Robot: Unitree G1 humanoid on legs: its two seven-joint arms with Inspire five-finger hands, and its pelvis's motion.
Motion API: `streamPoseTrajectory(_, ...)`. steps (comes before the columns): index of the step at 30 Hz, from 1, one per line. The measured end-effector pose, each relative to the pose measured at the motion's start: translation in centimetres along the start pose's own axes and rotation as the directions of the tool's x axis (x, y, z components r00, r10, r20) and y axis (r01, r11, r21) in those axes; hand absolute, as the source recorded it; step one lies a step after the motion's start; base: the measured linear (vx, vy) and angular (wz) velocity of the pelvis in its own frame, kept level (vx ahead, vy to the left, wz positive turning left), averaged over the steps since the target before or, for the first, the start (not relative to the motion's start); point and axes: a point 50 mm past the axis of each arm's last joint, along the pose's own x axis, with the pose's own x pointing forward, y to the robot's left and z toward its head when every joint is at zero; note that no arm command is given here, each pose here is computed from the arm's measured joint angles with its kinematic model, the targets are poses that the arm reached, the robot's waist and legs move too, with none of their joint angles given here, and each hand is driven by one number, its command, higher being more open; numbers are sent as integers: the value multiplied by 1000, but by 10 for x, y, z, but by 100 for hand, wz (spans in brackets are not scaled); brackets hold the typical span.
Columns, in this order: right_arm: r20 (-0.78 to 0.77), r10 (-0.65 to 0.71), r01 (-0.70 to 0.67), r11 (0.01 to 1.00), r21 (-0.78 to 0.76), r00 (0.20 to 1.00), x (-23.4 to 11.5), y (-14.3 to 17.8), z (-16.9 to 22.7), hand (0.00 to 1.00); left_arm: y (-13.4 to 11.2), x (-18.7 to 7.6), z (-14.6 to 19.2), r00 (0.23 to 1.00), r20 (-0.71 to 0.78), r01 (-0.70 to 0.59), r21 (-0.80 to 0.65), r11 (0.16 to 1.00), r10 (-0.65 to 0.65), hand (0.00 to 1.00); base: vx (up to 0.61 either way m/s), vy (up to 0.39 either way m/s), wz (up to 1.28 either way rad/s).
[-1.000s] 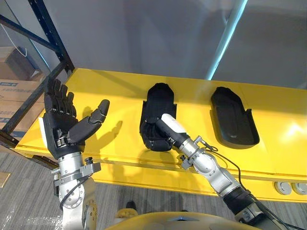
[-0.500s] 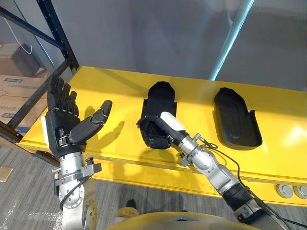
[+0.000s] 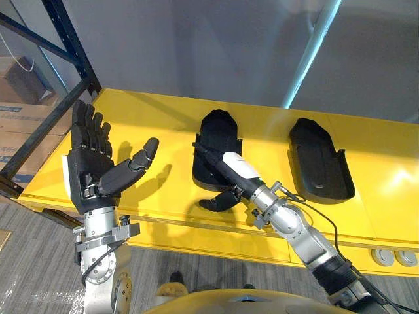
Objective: Walk over and take three plastic housings, then place them on the shelf
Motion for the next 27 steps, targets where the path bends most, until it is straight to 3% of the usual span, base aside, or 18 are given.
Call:
streamPoseTrajectory(10,166,-218,228,973,-42,962,-6,-47,30,100,-1,0,0,1000,-5,31,-39,999,-31,100,3,-2,-4)
streamPoseTrajectory(18,198,-354,333,934,134,914,-15,-71,35,100,-4,2,-1,997,-17,72,-47,996,-73,100,-4,-1,-3)
streamPoseTrajectory(23,195,-497,453,861,231,846,-27,-87,40,100,-6,4,1,995,-1,95,-70,993,-95,100,5,2,-9)
streamPoseTrajectory(27,33,-693,671,708,221,720,-56,-102,18,100,-6,5,2,996,9,90,-100,991,-90,100,-8,11,-30)
